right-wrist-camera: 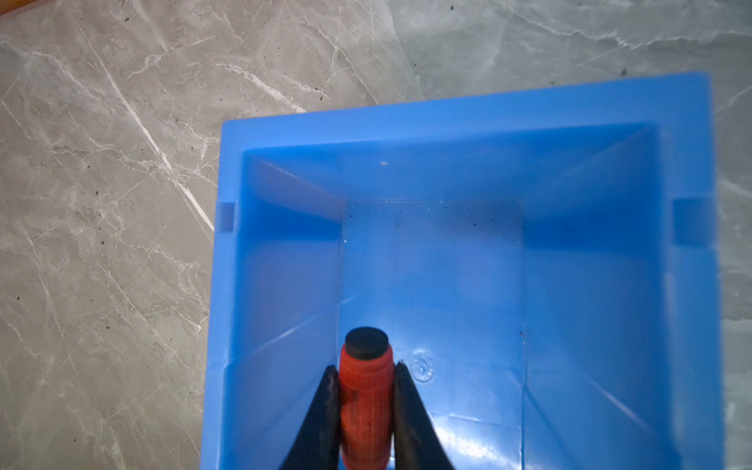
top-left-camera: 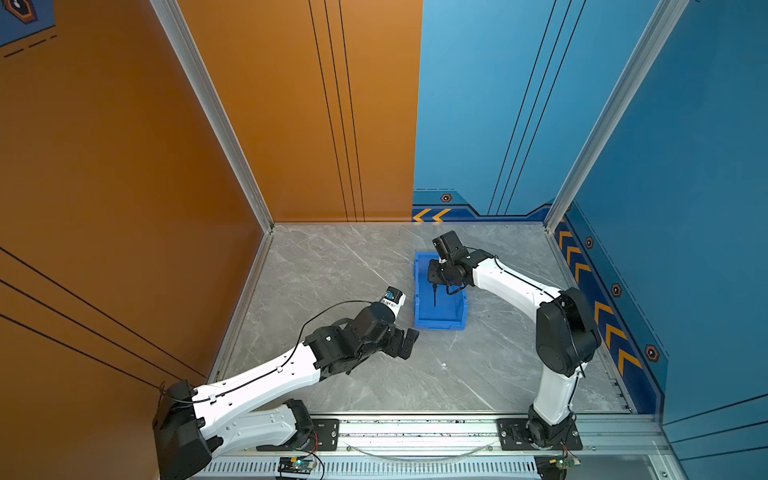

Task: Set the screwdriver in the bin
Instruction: 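Lift the screwdriver with the right gripper and carry it over the blue bin, then lower the screwdriver into the bin and open the right gripper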

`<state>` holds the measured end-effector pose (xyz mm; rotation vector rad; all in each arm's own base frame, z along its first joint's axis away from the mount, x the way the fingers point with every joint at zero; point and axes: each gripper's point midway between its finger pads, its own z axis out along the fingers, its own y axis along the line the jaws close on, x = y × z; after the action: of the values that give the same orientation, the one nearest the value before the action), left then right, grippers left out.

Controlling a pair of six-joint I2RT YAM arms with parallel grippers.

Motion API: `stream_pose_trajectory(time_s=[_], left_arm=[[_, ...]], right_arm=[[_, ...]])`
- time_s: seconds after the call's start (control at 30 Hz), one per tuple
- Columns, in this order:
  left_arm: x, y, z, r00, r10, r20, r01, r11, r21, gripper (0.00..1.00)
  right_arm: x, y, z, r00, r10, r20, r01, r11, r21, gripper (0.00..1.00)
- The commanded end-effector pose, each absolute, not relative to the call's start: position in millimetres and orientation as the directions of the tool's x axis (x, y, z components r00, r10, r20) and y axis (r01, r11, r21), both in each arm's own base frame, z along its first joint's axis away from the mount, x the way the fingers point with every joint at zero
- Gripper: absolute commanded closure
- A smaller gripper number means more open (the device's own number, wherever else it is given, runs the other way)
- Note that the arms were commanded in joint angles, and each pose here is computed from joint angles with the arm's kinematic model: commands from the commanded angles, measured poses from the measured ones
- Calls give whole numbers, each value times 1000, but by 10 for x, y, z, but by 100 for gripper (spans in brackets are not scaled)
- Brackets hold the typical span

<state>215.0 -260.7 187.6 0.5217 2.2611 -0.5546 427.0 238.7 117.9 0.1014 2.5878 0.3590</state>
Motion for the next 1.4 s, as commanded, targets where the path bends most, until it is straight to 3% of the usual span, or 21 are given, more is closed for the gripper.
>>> stream_pose_trajectory(time_s=[0.0,0.63,1.03,1.37], left_arm=[[2215,-2538,1929,-645,211,-734,500,843,-197,2],[2257,-2447,1915,-700,196,-687,478,843,-247,2],[2195,-2213,1906,-707,147,-691,440,857,-269,2],[2151,-2046,1930,-704,103,-703,409,868,-282,2]], right_arm=[[4376,2435,1133,-862,136,-489,-9,959,282,100],[4362,2523,343,-909,149,-389,55,969,242,100],[4283,2489,208,-912,152,-381,78,976,203,88],[4226,2508,315,-897,141,-420,73,982,175,68]])
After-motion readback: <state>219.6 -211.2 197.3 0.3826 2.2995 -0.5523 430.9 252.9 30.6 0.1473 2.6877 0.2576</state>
